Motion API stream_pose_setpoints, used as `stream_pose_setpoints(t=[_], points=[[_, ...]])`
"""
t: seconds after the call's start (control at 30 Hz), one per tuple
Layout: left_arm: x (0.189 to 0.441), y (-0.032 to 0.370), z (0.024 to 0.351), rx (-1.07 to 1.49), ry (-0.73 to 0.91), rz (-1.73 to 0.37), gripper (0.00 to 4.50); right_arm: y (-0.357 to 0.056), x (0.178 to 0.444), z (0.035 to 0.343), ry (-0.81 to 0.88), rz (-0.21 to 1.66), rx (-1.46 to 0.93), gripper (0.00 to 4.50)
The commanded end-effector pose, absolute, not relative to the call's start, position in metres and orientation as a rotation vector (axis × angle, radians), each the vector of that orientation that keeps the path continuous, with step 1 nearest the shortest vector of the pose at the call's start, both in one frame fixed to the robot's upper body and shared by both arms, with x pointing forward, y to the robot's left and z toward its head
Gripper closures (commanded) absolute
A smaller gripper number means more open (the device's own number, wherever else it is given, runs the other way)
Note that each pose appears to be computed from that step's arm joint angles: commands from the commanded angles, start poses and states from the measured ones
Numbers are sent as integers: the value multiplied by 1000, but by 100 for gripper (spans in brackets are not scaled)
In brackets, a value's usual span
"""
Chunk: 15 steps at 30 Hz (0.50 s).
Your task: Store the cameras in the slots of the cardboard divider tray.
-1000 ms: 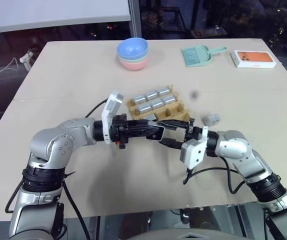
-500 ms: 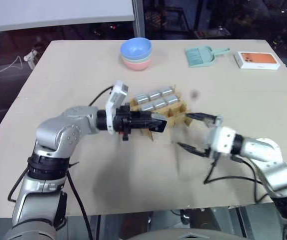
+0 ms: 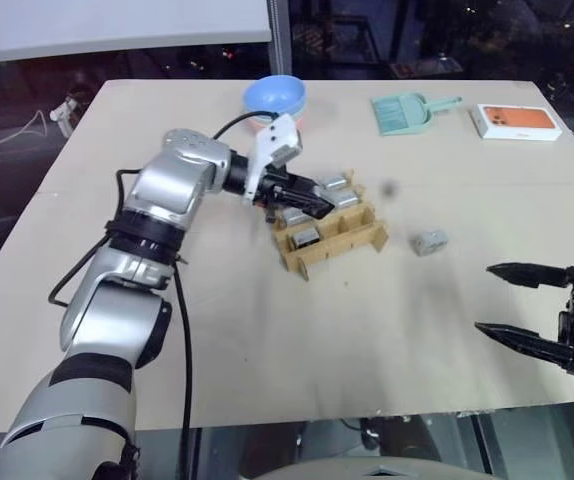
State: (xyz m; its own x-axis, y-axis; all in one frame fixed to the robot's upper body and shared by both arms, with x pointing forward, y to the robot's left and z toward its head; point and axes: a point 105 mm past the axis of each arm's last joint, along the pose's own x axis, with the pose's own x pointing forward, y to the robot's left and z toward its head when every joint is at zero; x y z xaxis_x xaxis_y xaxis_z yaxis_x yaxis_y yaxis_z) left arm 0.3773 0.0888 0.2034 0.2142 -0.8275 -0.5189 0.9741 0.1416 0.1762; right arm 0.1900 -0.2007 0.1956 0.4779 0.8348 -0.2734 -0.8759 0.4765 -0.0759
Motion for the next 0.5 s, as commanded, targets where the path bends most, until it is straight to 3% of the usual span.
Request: stream_pose_setpoints(t=[0.03,0.23,0.5], points=[[382,77,221,629,284,-1342,378,-196,183,210,159,1051,-234,3],[396,59,217,707,350,-1305,378,-203,177,206,178,1012,-237,3],[396,52,213,797,449,-1333,378,-205,181,207,157,988,-248,3]])
